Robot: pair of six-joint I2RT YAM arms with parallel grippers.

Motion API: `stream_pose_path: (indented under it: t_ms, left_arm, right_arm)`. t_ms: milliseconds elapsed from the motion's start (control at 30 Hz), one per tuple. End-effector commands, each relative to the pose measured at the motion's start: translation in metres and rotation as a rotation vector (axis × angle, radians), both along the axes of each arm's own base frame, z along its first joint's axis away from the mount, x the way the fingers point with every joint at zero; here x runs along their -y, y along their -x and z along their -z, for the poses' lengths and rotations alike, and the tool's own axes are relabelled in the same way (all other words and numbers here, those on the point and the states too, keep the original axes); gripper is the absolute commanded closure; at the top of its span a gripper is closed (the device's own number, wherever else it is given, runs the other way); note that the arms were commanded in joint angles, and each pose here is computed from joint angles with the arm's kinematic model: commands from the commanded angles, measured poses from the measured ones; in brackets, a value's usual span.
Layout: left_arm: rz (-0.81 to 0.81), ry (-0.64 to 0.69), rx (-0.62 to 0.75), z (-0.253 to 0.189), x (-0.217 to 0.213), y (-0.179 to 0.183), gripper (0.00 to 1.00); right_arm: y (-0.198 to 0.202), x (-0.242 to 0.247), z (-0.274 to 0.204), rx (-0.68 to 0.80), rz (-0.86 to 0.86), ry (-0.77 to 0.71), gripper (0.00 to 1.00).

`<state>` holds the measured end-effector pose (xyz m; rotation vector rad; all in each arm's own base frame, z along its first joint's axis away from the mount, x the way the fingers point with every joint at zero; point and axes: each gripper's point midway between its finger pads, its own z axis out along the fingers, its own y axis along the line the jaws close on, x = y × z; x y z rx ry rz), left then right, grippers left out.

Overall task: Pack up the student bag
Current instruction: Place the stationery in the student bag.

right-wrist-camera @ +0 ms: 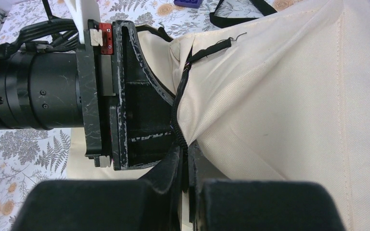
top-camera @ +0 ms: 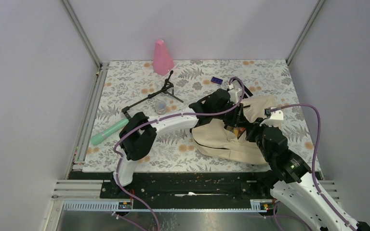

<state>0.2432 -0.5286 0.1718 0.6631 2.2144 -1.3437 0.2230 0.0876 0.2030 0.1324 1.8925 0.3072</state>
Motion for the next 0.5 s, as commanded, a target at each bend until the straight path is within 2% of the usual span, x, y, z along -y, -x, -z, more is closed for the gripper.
stream_pose_path:
  t_ms: [0,100,333,467]
  left_arm:
    - [-0.024,0.088,0.078,-0.036,0.0,-0.007,0.58]
    - [-0.036,0.071,0.102,-0.037,-0.006,-0.008,0.49]
    - [-0.049,0.063,0.13,-0.041,-0.012,-0.01,0.44]
    - [-0.066,0.093,0.204,-0.062,-0.024,-0.009,0.4]
  right_arm:
    - [-0.007,-0.008,-0.033,0.097,-0.014,-0.083,1.0]
    - [-0.007,-0.009,-0.031,0.094,-0.013,-0.081,1.0]
    - [-0.007,-0.008,-0.031,0.095,-0.011,-0.078,1.0]
    - [-0.006,-0.006,-0.032,0.104,-0.004,-0.077,1.0]
